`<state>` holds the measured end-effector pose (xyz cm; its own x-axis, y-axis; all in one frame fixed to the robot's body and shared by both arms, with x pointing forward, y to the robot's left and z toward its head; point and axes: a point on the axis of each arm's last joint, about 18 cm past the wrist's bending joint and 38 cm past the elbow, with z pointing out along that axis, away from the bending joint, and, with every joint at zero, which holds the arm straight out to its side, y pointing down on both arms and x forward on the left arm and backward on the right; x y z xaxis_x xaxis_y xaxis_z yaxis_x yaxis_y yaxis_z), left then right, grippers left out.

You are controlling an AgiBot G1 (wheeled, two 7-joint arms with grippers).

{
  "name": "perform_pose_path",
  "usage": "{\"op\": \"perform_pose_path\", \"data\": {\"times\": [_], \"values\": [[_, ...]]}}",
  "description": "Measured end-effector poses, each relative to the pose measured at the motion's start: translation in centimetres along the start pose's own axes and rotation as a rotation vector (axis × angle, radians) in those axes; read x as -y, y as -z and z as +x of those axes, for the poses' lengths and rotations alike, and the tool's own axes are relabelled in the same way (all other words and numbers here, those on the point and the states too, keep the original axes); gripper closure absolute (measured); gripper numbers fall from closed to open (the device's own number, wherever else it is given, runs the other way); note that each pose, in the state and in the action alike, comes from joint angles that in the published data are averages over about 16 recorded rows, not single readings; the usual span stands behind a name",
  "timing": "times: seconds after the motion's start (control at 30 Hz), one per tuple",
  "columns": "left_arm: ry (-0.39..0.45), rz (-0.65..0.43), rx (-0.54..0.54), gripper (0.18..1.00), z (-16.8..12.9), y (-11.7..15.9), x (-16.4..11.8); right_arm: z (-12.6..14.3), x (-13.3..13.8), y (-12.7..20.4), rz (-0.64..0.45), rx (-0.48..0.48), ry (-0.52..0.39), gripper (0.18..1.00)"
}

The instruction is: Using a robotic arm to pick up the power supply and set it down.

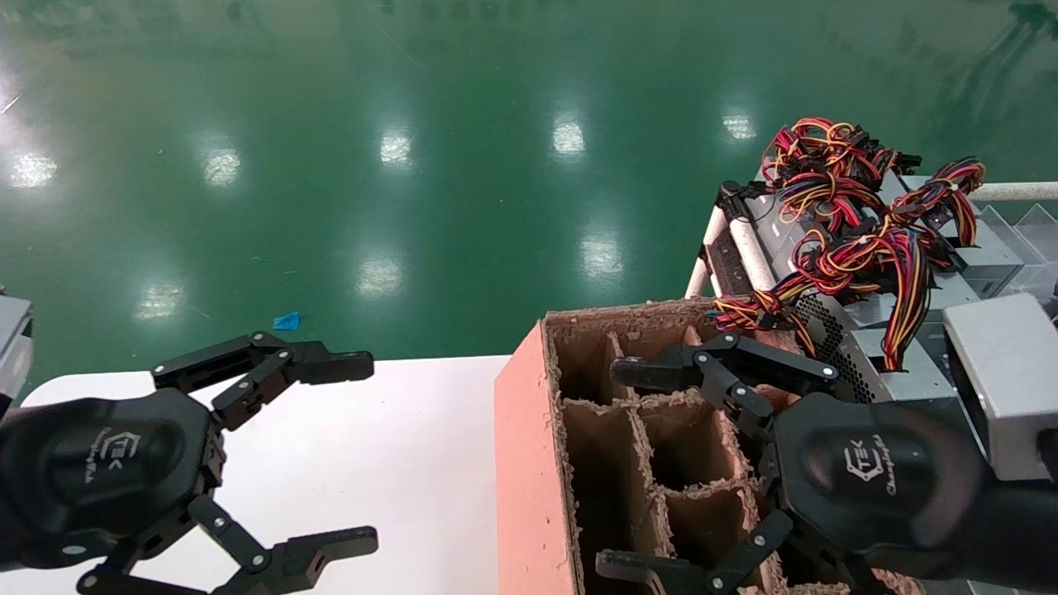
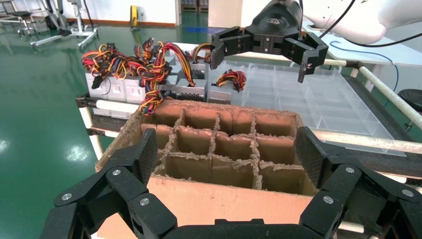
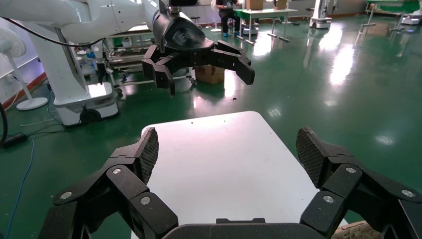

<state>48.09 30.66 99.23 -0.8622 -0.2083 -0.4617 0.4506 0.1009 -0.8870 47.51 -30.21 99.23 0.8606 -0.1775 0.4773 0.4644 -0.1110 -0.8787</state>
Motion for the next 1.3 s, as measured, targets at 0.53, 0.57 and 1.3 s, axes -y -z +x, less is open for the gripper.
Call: {"op": "perform_pose_path", "data": {"times": [0.53,0.57,1.3], "values": [[0.000,0.000,0.000,0.184,0.00,0.00,0.00,0.04,0.01,0.03,-0.001,-0.002,0.001,0.178],[0.000,0.000,0.000,0.184,0.00,0.00,0.00,0.04,0.01,0.03,-0.001,-0.002,0.001,0.178],[0.000,0.000,0.000,0.184,0.00,0.00,0.00,0.06,0.01,0.04,-0.003,-0.002,0.001,0.178]]}}
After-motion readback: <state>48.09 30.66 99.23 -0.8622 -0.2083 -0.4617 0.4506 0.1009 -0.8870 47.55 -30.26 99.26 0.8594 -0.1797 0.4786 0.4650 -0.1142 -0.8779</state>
